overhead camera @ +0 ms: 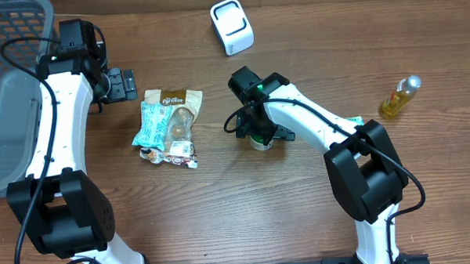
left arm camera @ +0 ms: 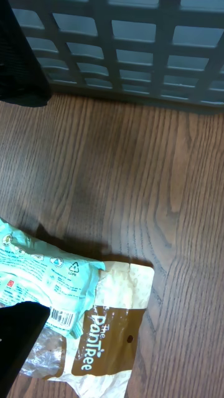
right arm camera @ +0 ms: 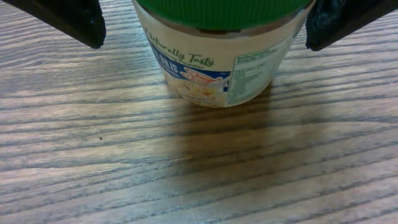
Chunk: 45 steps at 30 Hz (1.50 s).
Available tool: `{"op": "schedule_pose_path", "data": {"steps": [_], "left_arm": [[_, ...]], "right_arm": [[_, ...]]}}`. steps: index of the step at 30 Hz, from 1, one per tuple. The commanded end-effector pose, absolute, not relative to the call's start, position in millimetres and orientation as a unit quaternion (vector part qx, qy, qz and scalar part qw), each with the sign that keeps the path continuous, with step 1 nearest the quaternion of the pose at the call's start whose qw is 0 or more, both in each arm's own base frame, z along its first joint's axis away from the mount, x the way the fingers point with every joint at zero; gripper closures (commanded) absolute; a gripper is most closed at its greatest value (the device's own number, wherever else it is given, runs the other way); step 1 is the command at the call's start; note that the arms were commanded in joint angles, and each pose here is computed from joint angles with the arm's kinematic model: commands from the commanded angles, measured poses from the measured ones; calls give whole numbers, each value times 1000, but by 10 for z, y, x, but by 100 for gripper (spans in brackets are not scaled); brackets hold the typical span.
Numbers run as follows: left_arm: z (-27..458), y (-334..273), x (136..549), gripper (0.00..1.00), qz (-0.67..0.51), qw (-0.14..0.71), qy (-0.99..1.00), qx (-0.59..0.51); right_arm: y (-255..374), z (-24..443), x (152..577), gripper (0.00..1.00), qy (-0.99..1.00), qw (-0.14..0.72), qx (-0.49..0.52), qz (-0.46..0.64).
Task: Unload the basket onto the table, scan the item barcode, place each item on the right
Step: 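Lift the green-lidded jar with the right gripper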
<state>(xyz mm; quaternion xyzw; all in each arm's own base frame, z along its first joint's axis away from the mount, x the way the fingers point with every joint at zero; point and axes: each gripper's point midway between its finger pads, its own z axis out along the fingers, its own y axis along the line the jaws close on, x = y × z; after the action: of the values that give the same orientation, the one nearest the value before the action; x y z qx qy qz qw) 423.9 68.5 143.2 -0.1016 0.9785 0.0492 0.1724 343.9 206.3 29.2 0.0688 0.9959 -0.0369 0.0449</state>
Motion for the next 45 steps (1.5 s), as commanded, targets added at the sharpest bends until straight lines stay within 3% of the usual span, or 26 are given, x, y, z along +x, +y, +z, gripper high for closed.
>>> {"op": "schedule_pose_path", "data": {"steps": [1,5,23,29,39,45], "left_arm": [[1569,650,4278,0,48,190,976,-89],[1570,650,4278,1,48,191,976,-89],[1570,650,4278,0,48,191,976,-89],[1569,650,4278,1,48,190,976,-89],[1570,650,4278,1,48,191,976,-89],[1570,650,4278,1,48,191,976,-89]], "right_arm": [[2045,279,3435,4,996,43,76,-36],[2036,279,3422,10,996,40,76,-38],[2089,276,3429,11,996,39,76,-26],[2101,275,3421,18,996,37,76,-22],[2102,275,3421,40,996,37,76,-22],[2092,275,3433,42,996,38,78,-22]]}}
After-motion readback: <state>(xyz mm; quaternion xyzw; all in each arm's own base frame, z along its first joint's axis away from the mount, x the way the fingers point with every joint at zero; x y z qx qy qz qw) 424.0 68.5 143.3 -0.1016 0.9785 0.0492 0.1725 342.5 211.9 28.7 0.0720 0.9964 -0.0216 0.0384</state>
